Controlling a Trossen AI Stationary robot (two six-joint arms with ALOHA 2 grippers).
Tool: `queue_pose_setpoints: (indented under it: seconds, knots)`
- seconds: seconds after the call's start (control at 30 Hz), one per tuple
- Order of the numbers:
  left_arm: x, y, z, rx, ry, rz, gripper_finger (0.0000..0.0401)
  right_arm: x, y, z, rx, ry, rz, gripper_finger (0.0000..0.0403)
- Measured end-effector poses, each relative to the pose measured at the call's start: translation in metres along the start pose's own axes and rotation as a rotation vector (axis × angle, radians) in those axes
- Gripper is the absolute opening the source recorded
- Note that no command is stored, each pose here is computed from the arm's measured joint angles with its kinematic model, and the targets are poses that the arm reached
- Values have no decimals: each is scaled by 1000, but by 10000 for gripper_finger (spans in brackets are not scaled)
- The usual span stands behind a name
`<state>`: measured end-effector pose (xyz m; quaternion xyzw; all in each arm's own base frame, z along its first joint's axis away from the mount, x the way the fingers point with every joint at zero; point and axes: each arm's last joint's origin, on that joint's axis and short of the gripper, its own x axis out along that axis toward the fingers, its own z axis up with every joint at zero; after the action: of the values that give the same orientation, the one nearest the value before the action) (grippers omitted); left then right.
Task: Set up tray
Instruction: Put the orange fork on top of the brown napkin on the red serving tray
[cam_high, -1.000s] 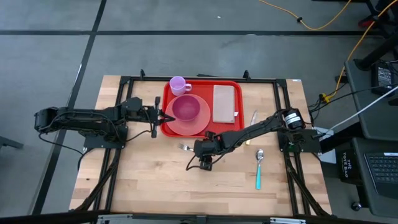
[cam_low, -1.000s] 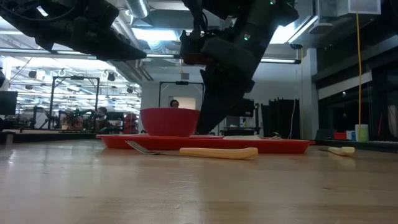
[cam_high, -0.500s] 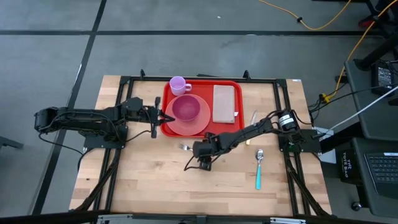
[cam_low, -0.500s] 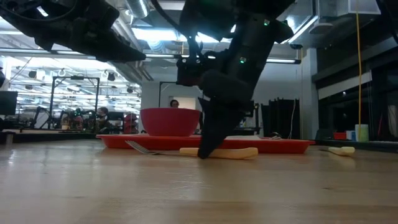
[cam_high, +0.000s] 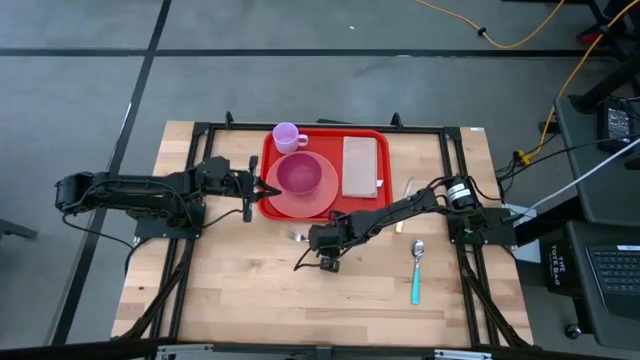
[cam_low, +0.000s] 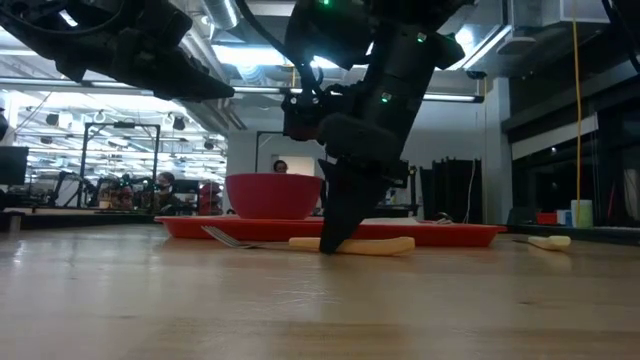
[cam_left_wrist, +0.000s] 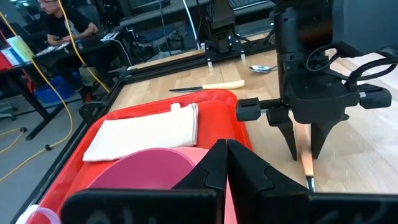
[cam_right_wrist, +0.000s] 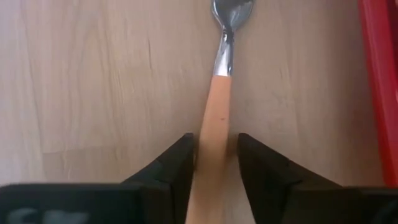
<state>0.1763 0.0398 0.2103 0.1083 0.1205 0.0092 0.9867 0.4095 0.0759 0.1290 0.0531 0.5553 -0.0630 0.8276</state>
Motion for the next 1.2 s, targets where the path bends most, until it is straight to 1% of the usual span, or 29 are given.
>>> queue_pose_setpoints:
  seconds: [0.17, 0.33, 0.43, 0.57, 0.73, 0.77, 0.83, 0.97, 1.1, 1.2]
  knots:
    - [0, 0, 0, -2, 0, 0, 8, 0, -1, -2, -2, 35, 11, 91]
    - [0, 0, 0, -2, 0, 0, 6, -1, -1, -4, -2, 64, 34, 68]
    - [0, 0, 0, -4, 0, 0, 4, -1, -1, -6, 16, 83, 44, 66]
    - [0, 0, 0, -38, 0, 0, 6, -2, -1, -9, 44, 124, 38, 69]
    - [0, 0, 0, -45, 0, 0, 3, -8, -1, -8, 44, 134, 42, 63]
    - [0, 0, 0, -44, 0, 0, 2, -11, -1, -5, 43, 134, 44, 63]
    - [0, 0, 0, -45, 0, 0, 2, -18, -1, -5, 27, 179, 39, 63]
    - [0, 0, 0, -44, -2, 1, 5, -42, 1, 6, 11, 159, 47, 63]
    - [0, 0, 0, -44, -1, 0, 5, -48, -1, 4, 1, 175, 35, 63]
    - [0, 0, 0, -44, -2, 0, 2, -60, -2, 5, -13, 168, 36, 63]
